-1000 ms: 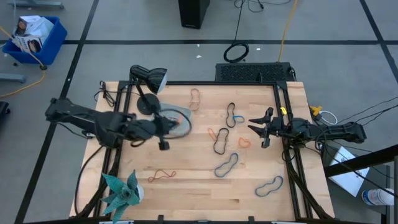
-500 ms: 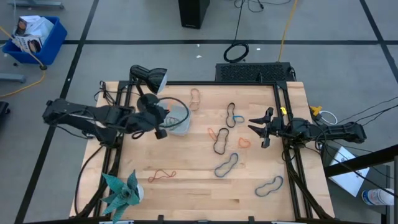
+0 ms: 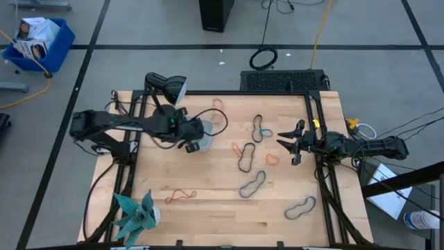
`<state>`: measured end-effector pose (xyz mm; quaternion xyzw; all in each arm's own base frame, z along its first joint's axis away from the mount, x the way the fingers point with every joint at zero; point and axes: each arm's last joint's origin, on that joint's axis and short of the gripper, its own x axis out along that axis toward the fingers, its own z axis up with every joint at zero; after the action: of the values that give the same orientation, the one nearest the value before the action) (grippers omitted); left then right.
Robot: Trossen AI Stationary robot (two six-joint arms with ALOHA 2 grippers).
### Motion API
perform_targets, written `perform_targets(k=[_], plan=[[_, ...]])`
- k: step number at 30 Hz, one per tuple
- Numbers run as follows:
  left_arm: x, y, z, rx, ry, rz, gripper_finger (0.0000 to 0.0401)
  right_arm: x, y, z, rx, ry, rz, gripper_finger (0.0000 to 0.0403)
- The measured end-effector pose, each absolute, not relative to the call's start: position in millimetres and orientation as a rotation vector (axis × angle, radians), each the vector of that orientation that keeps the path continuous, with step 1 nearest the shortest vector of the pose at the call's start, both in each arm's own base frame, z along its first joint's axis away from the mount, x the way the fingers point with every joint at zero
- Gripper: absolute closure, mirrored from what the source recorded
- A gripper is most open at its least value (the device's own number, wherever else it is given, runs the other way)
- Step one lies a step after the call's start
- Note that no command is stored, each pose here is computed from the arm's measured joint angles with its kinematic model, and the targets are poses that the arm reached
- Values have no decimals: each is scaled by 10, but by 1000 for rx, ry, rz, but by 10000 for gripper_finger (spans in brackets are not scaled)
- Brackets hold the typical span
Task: Pick and place rubber bands into bin
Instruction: Put the bottom left orange rubber band into the gray bin
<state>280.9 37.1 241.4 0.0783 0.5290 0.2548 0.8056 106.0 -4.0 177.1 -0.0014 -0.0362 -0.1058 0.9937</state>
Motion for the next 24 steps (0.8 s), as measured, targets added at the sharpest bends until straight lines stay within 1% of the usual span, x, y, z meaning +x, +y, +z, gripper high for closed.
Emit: perform_targets(k=[8,10,14,20,24], plan=[[2953,635,1977,74,1305,525,393,1060,-40,1771,-3,-72,-212,287],[2978,671,1890,60,1332,519,390,1060,-40,1771,-3,-72,-212,287],[3009,720,1749,46,1384,492,396,1060,-40,1771,-3,-72,-212,287],[3023,738,1673,42,1411,485,377,1060,-40,1771,-5,-72,-212,287],[3027,739,1674,37,1406,489,372,1060,-40,1770,-5,-71,-212,287]])
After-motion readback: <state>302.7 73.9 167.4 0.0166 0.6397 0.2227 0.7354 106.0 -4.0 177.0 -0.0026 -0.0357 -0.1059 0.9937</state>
